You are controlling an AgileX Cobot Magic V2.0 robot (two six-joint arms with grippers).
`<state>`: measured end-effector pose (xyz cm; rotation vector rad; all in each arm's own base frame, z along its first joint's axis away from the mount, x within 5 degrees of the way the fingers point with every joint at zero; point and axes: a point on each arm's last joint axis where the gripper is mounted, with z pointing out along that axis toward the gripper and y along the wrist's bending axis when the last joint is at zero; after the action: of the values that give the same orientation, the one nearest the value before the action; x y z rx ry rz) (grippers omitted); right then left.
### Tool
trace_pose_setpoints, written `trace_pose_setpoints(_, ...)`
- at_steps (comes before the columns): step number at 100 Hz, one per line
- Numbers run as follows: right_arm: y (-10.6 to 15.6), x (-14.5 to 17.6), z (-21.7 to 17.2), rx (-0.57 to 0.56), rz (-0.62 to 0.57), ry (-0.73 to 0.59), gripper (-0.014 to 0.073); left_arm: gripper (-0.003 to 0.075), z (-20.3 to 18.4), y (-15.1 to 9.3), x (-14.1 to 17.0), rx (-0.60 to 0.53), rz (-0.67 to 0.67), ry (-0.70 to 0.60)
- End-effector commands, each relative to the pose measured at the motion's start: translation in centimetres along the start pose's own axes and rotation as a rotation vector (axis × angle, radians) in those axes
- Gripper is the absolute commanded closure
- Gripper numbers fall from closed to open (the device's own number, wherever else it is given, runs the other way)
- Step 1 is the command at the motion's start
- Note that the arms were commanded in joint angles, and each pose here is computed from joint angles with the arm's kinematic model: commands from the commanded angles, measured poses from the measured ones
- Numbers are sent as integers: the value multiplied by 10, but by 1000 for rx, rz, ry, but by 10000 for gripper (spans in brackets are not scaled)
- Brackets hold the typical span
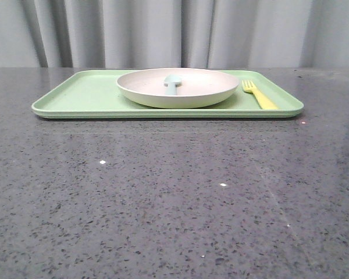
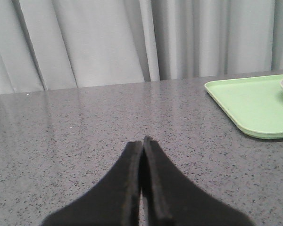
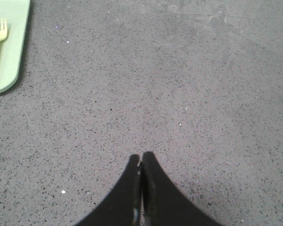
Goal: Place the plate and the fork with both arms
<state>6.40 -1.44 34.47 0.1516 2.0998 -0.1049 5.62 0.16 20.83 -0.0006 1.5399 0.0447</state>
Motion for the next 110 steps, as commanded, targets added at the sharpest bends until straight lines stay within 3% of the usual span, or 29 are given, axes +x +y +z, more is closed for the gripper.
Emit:
trace_pose_setpoints(1,0,-12,-4,2,-12,-86,715,741,-3,0,-5,7,-19,-106)
trace_pose_setpoints(86,0,-12,-4,-1,-10,-90,715,741,-3,0,-5,7,-19,-106)
trace_pose_setpoints(97,0,-10,-7,-20,-10,-150,715,741,-3,0,-5,7,-19,-106)
trace_pose_setpoints(110,2,0,-10,-81,-14,-332,715,741,-3,0,-5,7,-19,-106)
